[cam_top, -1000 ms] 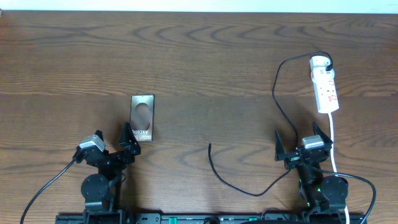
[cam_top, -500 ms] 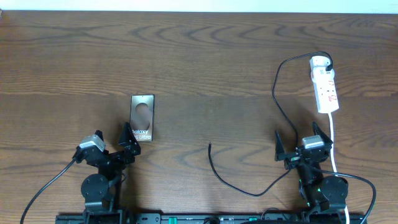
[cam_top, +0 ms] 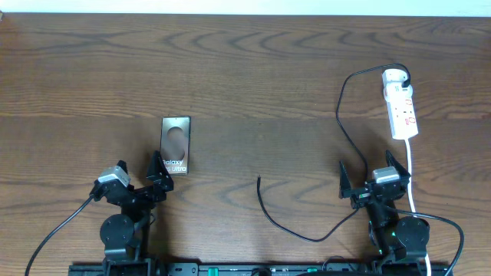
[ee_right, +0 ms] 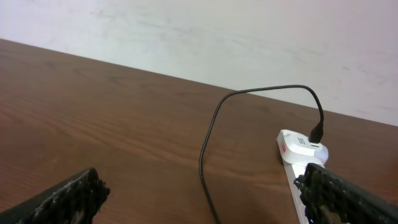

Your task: Plug charger to phone and switch on socket

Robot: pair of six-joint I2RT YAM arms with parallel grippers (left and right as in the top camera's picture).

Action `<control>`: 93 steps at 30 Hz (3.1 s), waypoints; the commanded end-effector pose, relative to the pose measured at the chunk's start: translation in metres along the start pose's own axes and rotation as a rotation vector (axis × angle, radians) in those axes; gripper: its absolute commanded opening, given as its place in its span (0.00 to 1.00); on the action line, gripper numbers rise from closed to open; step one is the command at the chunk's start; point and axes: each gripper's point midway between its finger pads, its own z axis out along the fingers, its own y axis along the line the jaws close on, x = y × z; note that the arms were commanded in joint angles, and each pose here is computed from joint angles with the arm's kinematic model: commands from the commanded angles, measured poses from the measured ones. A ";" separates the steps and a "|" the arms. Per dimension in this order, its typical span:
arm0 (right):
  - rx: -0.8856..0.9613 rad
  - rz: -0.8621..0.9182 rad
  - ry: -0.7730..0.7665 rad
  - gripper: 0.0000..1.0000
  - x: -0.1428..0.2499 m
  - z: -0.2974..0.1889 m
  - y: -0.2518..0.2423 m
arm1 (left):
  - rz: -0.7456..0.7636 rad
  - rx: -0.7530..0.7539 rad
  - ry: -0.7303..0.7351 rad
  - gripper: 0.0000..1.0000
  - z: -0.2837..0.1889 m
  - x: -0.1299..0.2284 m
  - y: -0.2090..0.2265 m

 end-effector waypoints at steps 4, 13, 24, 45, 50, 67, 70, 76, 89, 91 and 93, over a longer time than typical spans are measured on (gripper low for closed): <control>0.015 0.014 0.000 0.99 0.000 -0.001 -0.003 | -0.008 -0.037 0.035 0.92 0.001 0.013 0.010; 0.015 0.014 0.000 0.99 0.000 -0.001 -0.003 | -0.008 -0.038 0.034 0.92 0.001 0.013 0.010; 0.015 0.014 0.000 0.99 0.000 -0.001 -0.003 | -0.008 -0.038 0.034 0.93 0.001 0.013 0.010; 0.015 0.014 0.000 0.99 0.000 -0.001 -0.003 | -0.008 -0.012 0.001 0.93 -0.002 -0.003 0.001; 0.015 0.014 0.000 0.99 0.000 -0.001 -0.003 | 0.002 -0.007 -0.004 0.93 -0.005 -0.022 -0.008; 0.015 0.014 0.000 0.99 0.000 -0.001 -0.003 | 0.262 -0.145 0.566 0.93 0.070 -0.110 -0.057; 0.015 0.014 0.000 0.99 0.000 -0.001 -0.003 | 0.296 -0.188 0.766 0.93 0.085 -0.100 -0.052; 0.015 0.014 0.000 0.99 0.000 -0.001 -0.003 | 0.279 -0.239 0.964 0.93 0.114 -0.058 -0.034; 0.015 0.014 0.000 0.99 0.000 -0.001 -0.003 | 0.266 -0.286 1.128 0.98 0.133 -0.003 -0.008; 0.015 0.014 0.000 0.99 0.000 -0.001 -0.003 | 0.265 -0.288 1.133 0.98 0.132 -0.002 -0.008; 0.015 0.014 0.000 0.99 0.000 -0.001 -0.003 | 0.265 -0.289 1.139 0.98 0.131 -0.002 -0.008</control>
